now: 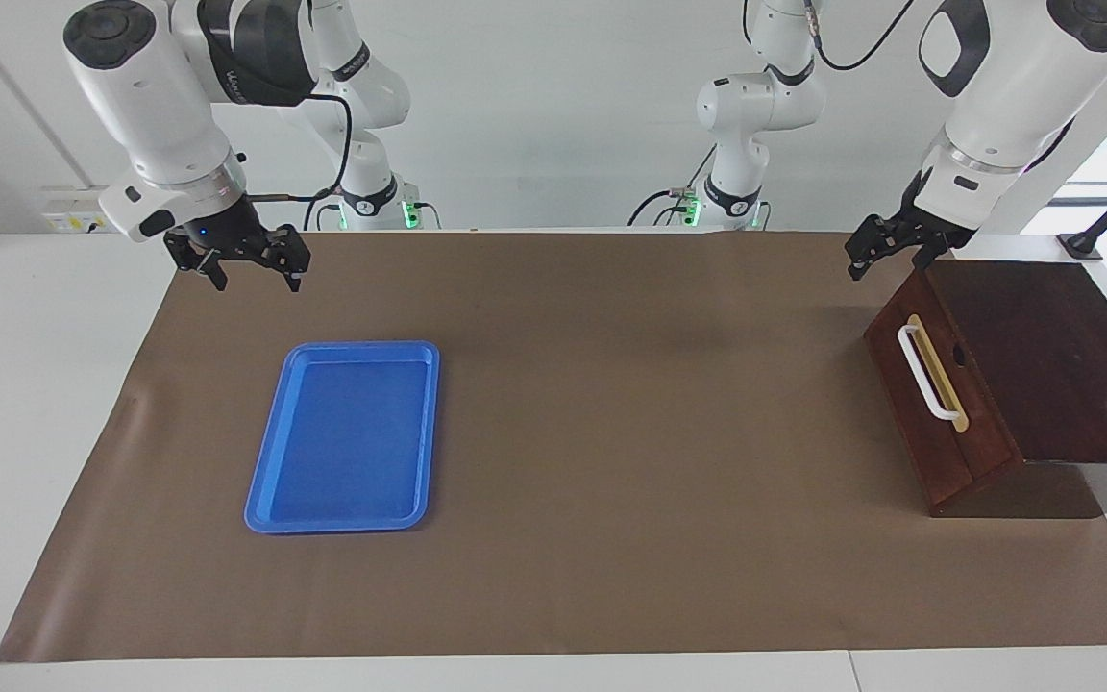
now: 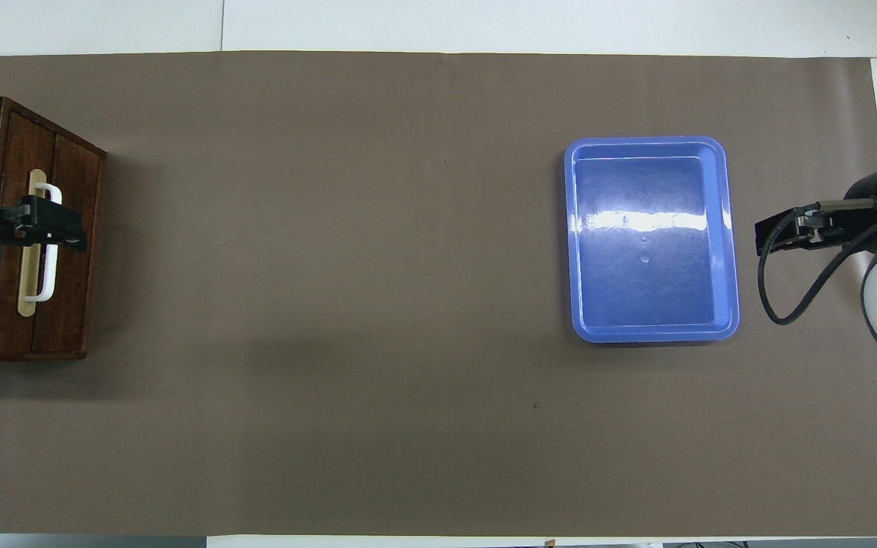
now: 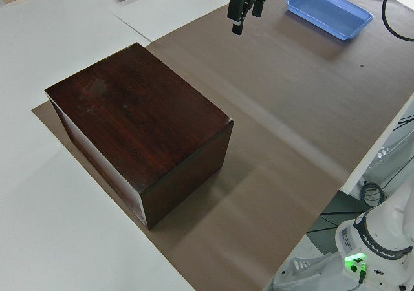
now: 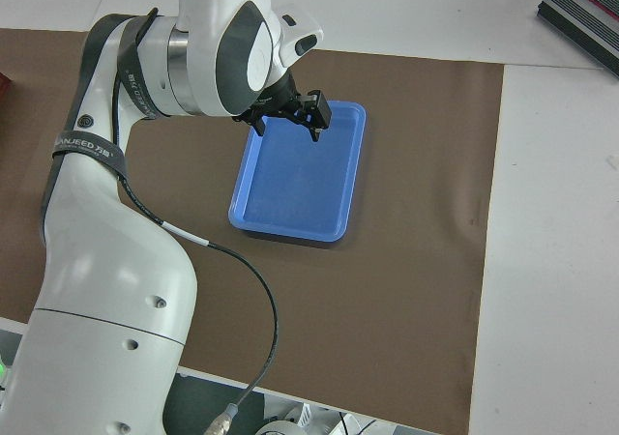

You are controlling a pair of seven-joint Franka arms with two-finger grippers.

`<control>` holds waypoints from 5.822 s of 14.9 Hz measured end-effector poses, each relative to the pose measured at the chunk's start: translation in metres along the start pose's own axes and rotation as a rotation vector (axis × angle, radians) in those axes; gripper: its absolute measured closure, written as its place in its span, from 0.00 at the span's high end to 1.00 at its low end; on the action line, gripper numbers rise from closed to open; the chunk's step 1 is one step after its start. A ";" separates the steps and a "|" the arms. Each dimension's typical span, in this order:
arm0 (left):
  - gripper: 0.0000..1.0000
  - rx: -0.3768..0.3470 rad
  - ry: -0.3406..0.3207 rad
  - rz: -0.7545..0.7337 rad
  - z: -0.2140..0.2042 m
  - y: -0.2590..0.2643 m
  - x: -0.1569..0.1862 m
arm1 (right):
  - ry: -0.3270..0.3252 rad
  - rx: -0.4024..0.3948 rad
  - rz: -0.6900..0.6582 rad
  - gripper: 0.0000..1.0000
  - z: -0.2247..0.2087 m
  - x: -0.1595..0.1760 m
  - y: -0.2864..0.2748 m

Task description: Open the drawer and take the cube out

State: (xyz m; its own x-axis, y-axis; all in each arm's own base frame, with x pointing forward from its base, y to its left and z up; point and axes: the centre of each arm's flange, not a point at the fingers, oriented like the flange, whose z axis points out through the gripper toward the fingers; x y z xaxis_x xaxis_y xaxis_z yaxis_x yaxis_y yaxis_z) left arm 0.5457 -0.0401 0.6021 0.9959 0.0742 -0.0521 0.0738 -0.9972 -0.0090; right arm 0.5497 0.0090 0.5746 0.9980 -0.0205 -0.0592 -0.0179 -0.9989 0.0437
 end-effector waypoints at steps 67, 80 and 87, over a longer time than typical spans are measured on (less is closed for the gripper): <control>1.00 0.077 0.153 -0.111 0.105 0.119 0.063 | -0.368 0.382 1.384 0.99 0.097 0.092 -0.165; 1.00 -0.011 0.092 -1.243 0.066 -0.030 0.064 | -0.483 0.464 1.452 0.99 0.135 0.082 -0.244; 1.00 0.064 0.064 -1.597 0.140 -0.041 0.034 | -0.456 0.471 1.379 0.99 0.146 0.076 -0.262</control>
State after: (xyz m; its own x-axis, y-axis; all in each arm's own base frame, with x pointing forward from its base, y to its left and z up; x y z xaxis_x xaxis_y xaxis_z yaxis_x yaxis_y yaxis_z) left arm 0.5694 0.0038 0.4611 -0.0964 0.9912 0.0912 0.9935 0.1013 -0.0511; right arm 0.6215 0.2626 0.4135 0.0867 -0.8402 -0.5354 -0.9937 -0.1112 0.0137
